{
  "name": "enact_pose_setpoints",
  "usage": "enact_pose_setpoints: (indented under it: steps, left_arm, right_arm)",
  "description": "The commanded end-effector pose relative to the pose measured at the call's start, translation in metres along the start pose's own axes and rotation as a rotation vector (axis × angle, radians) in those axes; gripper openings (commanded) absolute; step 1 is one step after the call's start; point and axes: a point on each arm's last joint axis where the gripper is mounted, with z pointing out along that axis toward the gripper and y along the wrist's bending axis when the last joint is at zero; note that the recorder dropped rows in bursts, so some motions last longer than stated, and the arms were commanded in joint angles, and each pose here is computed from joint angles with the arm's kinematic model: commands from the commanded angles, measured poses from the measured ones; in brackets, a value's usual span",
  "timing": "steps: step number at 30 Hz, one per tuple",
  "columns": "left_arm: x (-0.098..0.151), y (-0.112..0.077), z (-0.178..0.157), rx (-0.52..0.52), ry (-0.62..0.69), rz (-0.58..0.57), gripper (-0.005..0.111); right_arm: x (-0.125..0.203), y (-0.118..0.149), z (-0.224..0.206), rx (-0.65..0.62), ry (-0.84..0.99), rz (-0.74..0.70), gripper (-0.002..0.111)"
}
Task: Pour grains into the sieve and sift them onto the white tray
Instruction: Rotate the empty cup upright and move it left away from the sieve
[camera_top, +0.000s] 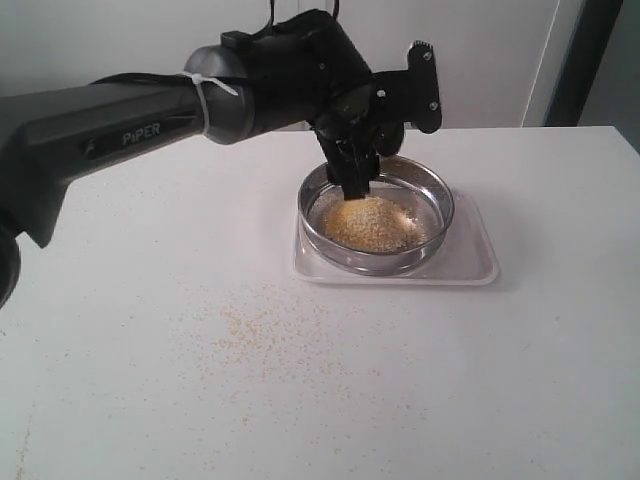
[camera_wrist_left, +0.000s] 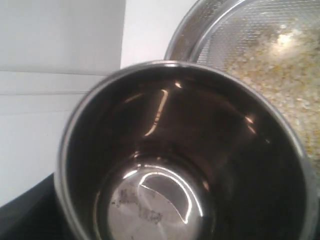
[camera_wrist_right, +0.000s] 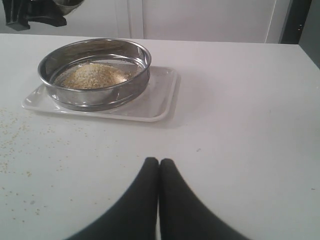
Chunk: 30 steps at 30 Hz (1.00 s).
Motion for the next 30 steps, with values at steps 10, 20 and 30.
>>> enact_pose_setpoints:
  steps: [10,20,30]
  left_arm:
    - [0.032,-0.001,-0.039,0.124,-0.117,-0.032,0.0]
    - [0.066,-0.024,-0.07,-0.005,-0.33,-0.07,0.0]
    - [0.132,-0.04,-0.104,-0.188,-0.537,-0.236,0.0]
  right_arm:
    - [0.002,-0.001,0.0,0.01,-0.003,-0.004,0.0]
    - [0.002,-0.001,0.0,0.01,-0.003,-0.004,0.0]
    - [0.002,-0.001,0.0,0.01,-0.003,-0.004,0.0]
